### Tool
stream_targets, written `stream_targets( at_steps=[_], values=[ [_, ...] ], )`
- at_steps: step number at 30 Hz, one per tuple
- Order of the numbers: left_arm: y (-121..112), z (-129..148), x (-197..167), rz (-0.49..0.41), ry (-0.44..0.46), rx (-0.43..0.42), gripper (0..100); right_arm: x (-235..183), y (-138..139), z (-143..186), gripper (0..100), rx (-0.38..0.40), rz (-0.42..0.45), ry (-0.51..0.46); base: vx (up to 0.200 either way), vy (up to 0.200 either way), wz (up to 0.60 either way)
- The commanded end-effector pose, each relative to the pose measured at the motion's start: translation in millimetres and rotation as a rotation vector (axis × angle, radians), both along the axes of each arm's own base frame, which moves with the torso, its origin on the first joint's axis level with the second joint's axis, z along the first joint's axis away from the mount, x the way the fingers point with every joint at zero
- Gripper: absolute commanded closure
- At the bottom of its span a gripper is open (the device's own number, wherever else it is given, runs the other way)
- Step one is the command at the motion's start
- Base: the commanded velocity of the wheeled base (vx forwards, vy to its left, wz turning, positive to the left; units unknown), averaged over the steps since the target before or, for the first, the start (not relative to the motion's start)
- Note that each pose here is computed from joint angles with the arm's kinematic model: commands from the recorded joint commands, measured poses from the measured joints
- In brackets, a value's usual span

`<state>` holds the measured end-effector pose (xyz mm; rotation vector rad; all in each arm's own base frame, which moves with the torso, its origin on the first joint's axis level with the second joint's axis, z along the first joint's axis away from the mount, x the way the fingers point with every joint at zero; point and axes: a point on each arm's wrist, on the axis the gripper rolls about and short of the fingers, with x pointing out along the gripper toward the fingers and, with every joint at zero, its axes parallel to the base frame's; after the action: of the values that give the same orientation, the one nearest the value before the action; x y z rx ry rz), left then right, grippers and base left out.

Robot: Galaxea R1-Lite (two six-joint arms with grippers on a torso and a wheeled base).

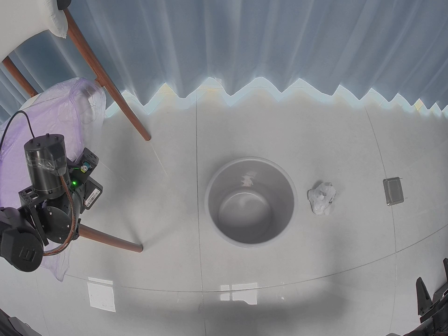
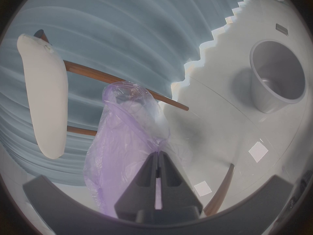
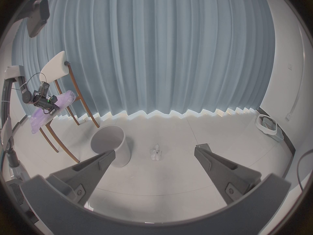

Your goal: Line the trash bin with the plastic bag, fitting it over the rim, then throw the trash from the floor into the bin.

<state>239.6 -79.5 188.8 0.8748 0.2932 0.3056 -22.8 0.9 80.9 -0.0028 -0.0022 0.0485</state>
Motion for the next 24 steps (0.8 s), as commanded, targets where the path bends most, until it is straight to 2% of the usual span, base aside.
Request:
stream_targets(
  at_steps=[1,4,8,13,18,19,24],
  values=[
    [1.8,10.4,-5.9,-0.015,-0.039,-0.021,100,0.0,0.0,-5.3,0,-0.002,0.001,0.001,0.000,0.000,0.00],
    [3.9,14.6,-7.9,-0.026,-0.055,-0.035,100,0.0,0.0,-5.3,0,0.000,0.001,0.001,0.000,0.000,0.00],
    [4.3,21.9,-10.4,-0.091,-0.096,-0.116,100,0.0,0.0,-5.3,0,0.000,0.001,0.001,0.000,0.000,0.00],
    [2.6,21.6,-11.2,-0.186,-0.104,-0.187,100,0.0,0.0,-5.3,0,0.000,0.001,0.001,0.000,0.000,0.00],
    [2.5,22.1,-13.6,-0.230,-0.111,-0.241,100,0.0,0.0,-5.3,0,0.000,0.001,0.001,0.000,0.000,0.00],
    [2.0,20.0,-14.7,-0.251,-0.111,-0.286,100,0.0,0.0,-5.3,0,0.000,0.002,0.001,0.000,0.000,0.00],
    [5.4,17.3,-23.1,-0.292,-0.101,-0.368,100,0.0,0.0,-5.3,0,-0.002,0.001,0.001,0.000,0.000,0.00]
  ],
)
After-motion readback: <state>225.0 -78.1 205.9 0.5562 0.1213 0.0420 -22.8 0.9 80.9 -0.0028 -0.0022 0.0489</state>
